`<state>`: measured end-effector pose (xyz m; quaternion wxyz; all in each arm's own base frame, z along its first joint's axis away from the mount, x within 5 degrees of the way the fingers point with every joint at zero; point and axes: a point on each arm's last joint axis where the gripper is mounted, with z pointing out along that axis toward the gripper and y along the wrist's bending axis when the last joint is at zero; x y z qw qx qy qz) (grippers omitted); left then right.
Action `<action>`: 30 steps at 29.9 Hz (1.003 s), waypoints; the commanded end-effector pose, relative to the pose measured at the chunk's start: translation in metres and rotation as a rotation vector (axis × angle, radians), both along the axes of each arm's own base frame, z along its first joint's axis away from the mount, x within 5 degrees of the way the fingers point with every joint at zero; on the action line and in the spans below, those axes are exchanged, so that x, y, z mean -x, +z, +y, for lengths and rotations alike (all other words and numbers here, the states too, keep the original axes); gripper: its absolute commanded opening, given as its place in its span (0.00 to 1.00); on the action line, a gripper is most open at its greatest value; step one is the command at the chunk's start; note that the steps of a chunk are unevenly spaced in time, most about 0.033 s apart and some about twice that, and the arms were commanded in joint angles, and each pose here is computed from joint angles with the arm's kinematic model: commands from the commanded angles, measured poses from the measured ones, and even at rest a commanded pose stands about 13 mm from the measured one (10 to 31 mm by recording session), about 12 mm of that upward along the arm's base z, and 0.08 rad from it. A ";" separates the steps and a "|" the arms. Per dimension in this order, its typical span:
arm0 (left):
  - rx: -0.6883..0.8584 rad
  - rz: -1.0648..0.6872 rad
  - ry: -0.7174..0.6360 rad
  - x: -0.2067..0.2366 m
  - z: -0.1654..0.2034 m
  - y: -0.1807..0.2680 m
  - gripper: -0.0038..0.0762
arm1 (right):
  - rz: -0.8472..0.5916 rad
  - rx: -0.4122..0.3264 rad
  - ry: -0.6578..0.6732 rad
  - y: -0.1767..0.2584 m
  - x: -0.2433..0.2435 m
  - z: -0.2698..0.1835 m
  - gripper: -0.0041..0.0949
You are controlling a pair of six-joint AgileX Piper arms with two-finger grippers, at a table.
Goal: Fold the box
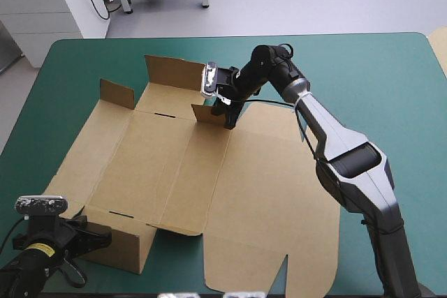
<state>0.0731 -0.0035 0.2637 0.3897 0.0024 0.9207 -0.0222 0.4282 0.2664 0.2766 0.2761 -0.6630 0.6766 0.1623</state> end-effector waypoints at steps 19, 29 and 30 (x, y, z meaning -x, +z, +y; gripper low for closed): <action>0.011 -0.073 0.007 -0.006 0.000 0.011 0.04 | -0.164 -0.098 0.116 0.070 0.024 -0.007 0.02; 0.012 -0.073 0.009 -0.006 0.000 0.011 0.04 | -0.200 -0.076 0.164 0.068 0.023 -0.008 0.02; 0.012 -0.073 0.009 -0.006 0.000 0.011 0.04 | -0.202 -0.074 0.170 0.067 0.023 -0.008 0.02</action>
